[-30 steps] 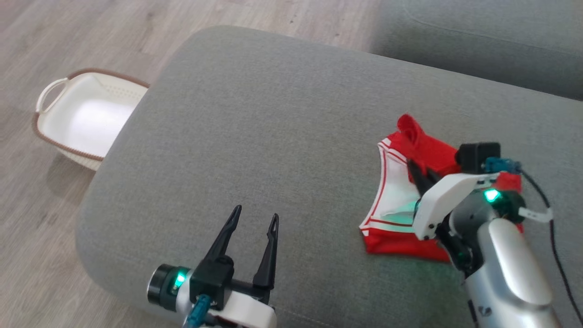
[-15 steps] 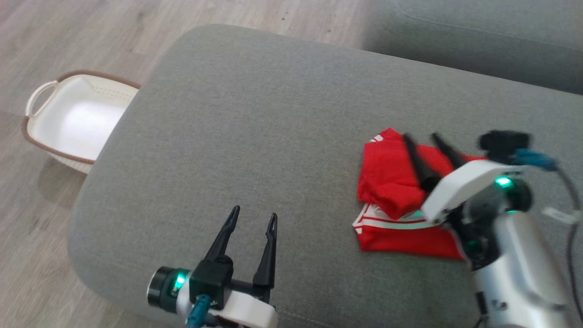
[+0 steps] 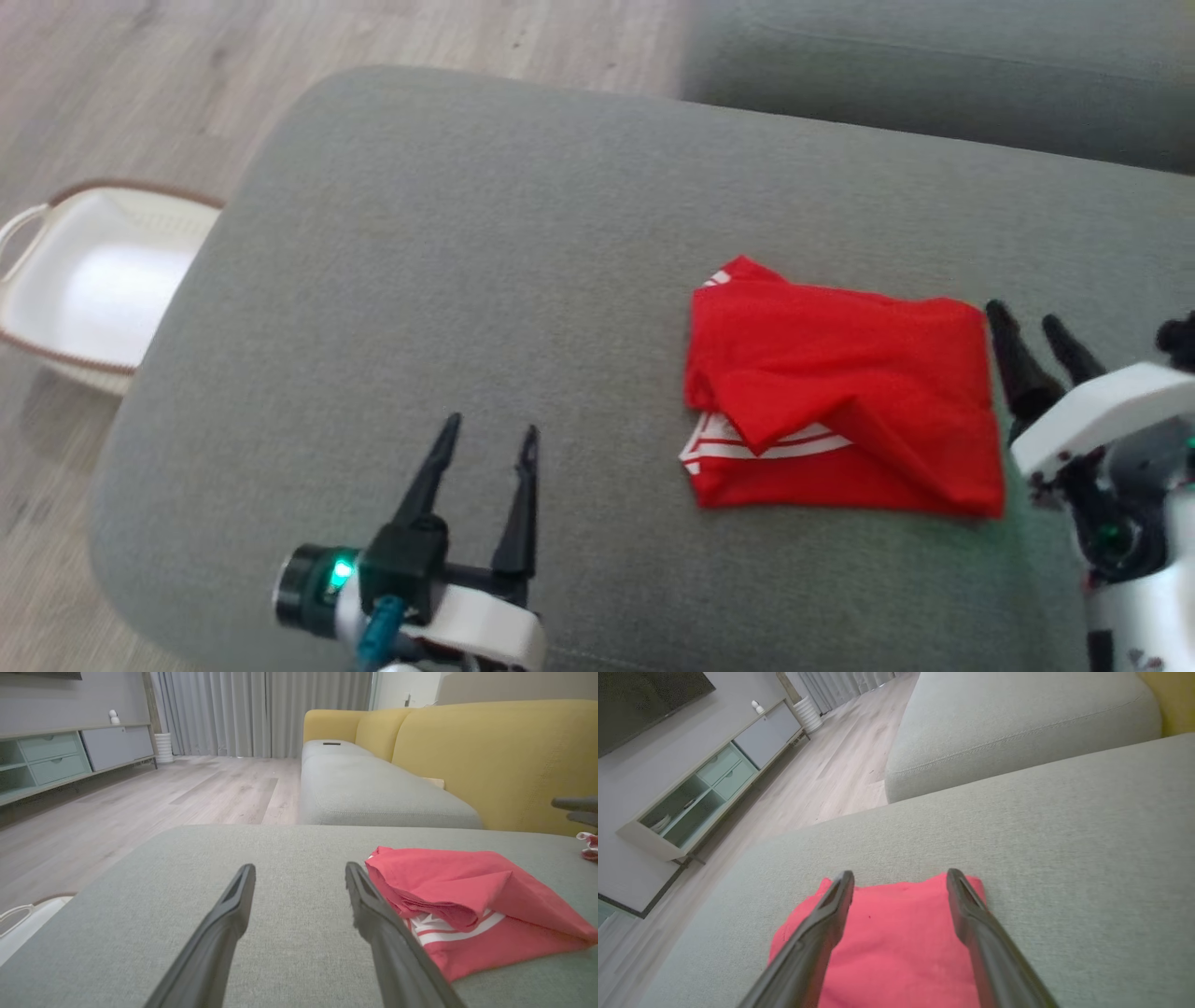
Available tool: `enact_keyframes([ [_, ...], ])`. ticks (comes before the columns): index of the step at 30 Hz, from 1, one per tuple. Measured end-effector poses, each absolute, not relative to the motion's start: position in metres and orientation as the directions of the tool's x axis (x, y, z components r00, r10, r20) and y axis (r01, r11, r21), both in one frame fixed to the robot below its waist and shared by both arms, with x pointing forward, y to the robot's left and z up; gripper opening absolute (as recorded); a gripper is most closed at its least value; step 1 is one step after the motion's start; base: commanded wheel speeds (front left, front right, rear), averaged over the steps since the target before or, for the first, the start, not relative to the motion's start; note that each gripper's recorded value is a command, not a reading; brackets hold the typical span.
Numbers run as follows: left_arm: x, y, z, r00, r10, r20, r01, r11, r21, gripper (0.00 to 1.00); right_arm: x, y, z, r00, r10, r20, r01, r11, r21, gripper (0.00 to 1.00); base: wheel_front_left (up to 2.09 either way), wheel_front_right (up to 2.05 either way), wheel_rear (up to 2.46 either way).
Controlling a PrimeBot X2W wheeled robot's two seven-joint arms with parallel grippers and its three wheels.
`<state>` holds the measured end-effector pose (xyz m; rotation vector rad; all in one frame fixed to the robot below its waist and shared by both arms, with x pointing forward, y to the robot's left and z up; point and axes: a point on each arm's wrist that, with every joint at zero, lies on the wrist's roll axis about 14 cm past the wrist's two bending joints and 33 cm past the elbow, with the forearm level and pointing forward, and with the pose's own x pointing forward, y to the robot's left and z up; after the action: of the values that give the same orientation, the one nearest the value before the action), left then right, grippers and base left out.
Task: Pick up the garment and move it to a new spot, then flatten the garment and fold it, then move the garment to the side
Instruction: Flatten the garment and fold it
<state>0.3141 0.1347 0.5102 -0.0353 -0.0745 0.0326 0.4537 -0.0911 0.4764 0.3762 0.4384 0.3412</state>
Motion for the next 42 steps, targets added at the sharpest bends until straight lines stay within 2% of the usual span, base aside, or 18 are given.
enact_keyframes([
  [3, 0.316, 0.133, 0.512, 0.996, 0.017, 0.083, -0.015, 0.999, -0.030, 1.00, 0.443, -0.096, 0.468, 0.853, 0.383, -0.354, -0.220, 0.879, 0.423, 1.00, 0.00, 0.00, 0.00],
  [4, 0.315, 0.130, 0.512, 0.996, 0.004, 0.084, -0.002, 1.000, -0.029, 1.00, 0.438, -0.095, 0.463, 0.850, 0.385, -0.360, -0.213, 0.876, 0.433, 0.47, 0.00, 0.00, 0.00],
  [5, 0.314, 0.128, 0.512, 0.996, -0.003, 0.084, 0.005, 1.000, -0.027, 1.00, 0.434, -0.094, 0.459, 0.847, 0.387, -0.364, -0.206, 0.871, 0.445, 0.00, 0.00, 0.00, 0.00],
  [9, 0.312, 0.125, 0.510, 0.996, -0.023, 0.081, 0.025, 0.999, -0.023, 1.00, 0.422, -0.072, 0.444, 0.803, 0.442, -0.399, -0.223, 0.844, 0.487, 0.00, 0.00, 0.00, 0.00],
  [17, 0.309, 0.125, 0.506, 0.997, -0.027, 0.068, 0.029, 0.999, -0.023, 1.00, 0.424, -0.023, 0.416, 0.673, 0.532, -0.514, -0.335, 0.839, 0.430, 0.00, 0.00, 0.00, 0.00],
  [20, 0.308, 0.130, 0.504, 0.998, -0.007, 0.060, 0.009, 0.999, -0.031, 1.00, 0.404, 0.003, 0.403, 0.569, 0.602, -0.560, -0.380, 0.797, 0.470, 0.00, 0.00, 0.00, 0.00],
  [24, 0.308, 0.129, 0.505, 0.998, -0.003, 0.062, 0.006, 0.999, -0.040, 1.00, 0.376, 0.021, 0.401, 0.477, 0.672, -0.567, -0.424, 0.741, 0.521, 0.00, 0.00, 0.00, 0.00],
  [28, 0.307, 0.129, 0.508, 0.997, -0.001, 0.074, 0.004, 0.999, -0.039, 1.00, 0.357, 0.021, 0.403, 0.458, 0.703, -0.544, -0.444, 0.711, 0.545, 0.00, 0.00, 0.00, 0.00],
  [31, 0.306, 0.128, 0.512, 0.996, -0.006, 0.088, 0.010, 0.999, -0.039, 1.00, 0.346, 0.019, 0.412, 0.497, 0.719, -0.485, -0.452, 0.692, 0.562, 0.00, 0.00, 0.00, 0.00],
  [32, 0.306, 0.128, 0.513, 0.996, -0.006, 0.091, 0.010, 0.999, -0.040, 1.00, 0.347, 0.015, 0.416, 0.528, 0.714, -0.460, -0.453, 0.695, 0.559, 0.29, 0.00, 0.00, 0.00],
  [33, 0.305, 0.130, 0.512, 0.996, -0.001, 0.091, 0.005, 0.999, -0.041, 1.00, 0.349, 0.008, 0.420, 0.563, 0.702, -0.435, -0.454, 0.703, 0.548, 0.49, 0.00, 0.00, 0.00],
  [34, 0.301, 0.132, 0.509, 0.997, 0.007, 0.082, -0.003, 0.999, -0.044, 1.00, 0.355, -0.009, 0.426, 0.641, 0.662, -0.388, -0.451, 0.735, 0.507, 1.00, 0.00, 0.00, 0.00],
  [39, 0.297, 0.135, 0.505, 0.997, 0.012, 0.071, -0.009, 0.999, -0.049, 1.00, 0.357, -0.040, 0.446, 0.779, 0.577, -0.243, -0.439, 0.780, 0.446, 1.00, 0.00, 0.00, 0.00],
  [42, 0.297, 0.135, 0.505, 0.997, 0.006, 0.074, -0.003, 0.999, -0.047, 1.00, 0.355, -0.069, 0.446, 0.840, 0.502, -0.204, -0.407, 0.833, 0.375, 1.00, 0.00, 0.00, 0.00],
])
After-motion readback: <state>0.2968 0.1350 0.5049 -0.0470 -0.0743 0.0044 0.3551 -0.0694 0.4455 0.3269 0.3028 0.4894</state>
